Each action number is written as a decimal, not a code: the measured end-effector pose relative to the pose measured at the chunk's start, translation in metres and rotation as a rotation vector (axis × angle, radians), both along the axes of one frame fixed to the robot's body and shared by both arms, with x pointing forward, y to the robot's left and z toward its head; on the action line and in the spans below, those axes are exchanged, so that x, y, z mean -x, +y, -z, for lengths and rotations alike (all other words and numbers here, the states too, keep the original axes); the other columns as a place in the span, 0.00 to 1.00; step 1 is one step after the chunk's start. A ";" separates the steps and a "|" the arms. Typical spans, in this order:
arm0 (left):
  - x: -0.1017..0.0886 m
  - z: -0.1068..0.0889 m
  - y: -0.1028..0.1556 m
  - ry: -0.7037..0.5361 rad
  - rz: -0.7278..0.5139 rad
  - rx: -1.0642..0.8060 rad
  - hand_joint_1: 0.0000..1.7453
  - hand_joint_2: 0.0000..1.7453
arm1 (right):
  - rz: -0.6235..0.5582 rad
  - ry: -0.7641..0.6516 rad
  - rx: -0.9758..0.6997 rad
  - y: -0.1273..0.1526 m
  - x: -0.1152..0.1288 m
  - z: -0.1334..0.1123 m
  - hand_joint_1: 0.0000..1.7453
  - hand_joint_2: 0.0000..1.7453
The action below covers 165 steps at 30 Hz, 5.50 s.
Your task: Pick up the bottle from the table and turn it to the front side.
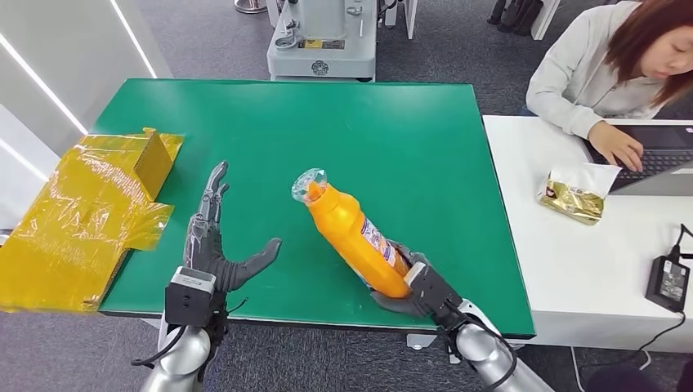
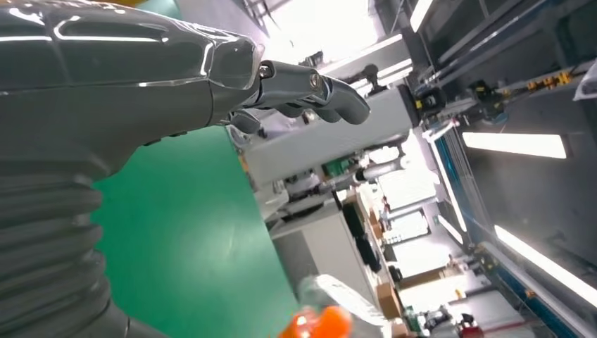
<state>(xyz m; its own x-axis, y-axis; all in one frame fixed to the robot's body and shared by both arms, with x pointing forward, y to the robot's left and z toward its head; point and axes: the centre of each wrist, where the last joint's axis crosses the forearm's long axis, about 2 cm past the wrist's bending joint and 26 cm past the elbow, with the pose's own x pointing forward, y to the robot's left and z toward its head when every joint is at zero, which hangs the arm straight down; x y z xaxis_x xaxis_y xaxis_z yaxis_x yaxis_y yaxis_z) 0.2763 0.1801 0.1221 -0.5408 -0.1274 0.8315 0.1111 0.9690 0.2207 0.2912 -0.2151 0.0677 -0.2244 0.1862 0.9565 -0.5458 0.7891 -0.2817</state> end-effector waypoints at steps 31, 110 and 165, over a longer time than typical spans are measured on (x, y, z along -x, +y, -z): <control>-0.066 -0.004 -0.031 0.586 0.736 0.411 0.00 1.00 | 0.110 -0.038 -0.102 0.035 0.040 -0.007 0.91 1.00; -0.197 -0.135 0.004 -0.525 -0.236 -1.571 1.00 1.00 | 0.173 -0.132 -0.170 0.007 0.053 -0.030 0.00 1.00; -0.120 0.030 0.198 0.400 -0.201 -1.818 0.00 1.00 | 0.132 -0.150 -0.122 -0.003 0.072 -0.034 0.00 1.00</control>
